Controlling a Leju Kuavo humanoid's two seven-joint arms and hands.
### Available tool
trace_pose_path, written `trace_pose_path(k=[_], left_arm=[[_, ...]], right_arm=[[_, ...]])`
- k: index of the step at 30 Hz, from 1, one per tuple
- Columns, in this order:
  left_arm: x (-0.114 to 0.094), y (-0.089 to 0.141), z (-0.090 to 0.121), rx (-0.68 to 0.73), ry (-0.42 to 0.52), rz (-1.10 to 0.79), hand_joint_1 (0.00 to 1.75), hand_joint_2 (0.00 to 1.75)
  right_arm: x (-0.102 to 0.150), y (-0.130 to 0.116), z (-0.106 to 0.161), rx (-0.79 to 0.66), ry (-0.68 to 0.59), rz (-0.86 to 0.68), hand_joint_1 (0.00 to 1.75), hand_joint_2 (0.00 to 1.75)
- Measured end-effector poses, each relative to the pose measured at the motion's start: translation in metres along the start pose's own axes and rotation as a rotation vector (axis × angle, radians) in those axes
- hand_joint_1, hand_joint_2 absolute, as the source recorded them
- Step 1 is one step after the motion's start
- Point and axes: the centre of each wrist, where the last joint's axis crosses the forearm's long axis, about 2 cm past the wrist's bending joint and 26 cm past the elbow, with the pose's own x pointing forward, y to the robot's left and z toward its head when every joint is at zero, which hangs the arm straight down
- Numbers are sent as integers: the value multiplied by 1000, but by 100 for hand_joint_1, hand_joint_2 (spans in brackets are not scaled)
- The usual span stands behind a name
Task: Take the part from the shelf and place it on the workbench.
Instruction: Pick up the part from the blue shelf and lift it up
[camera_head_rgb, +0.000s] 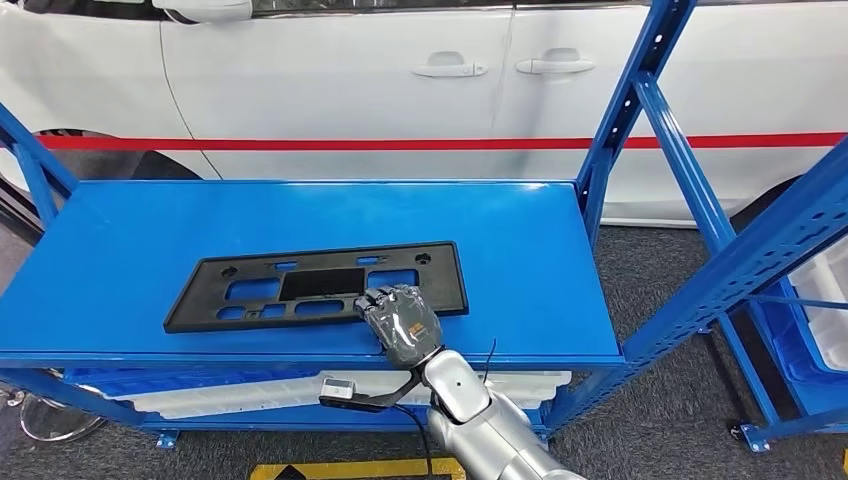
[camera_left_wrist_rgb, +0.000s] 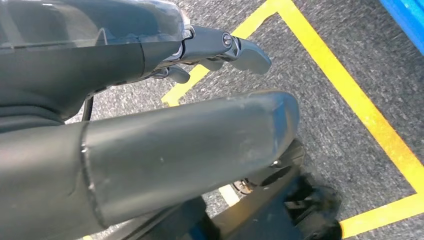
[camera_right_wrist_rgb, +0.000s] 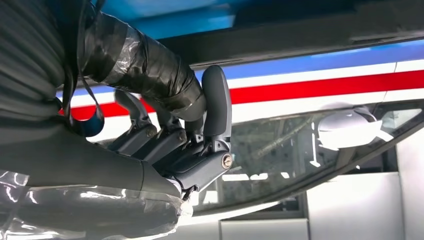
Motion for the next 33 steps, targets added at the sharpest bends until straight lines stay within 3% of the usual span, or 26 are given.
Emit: trace_pose_path(k=[5, 9, 33], left_arm=[[1, -1, -1, -1, -4, 2, 0, 0], [1, -2, -1, -2, -5, 2, 0, 0], [0, -3, 0, -5, -2, -6, 0, 0]], right_arm=[[-1, -1, -1, -5, 6, 3, 175, 175], [-5, 2, 6, 7, 14, 12, 0, 175], [-8, 3, 10, 12, 17, 28, 0, 175]])
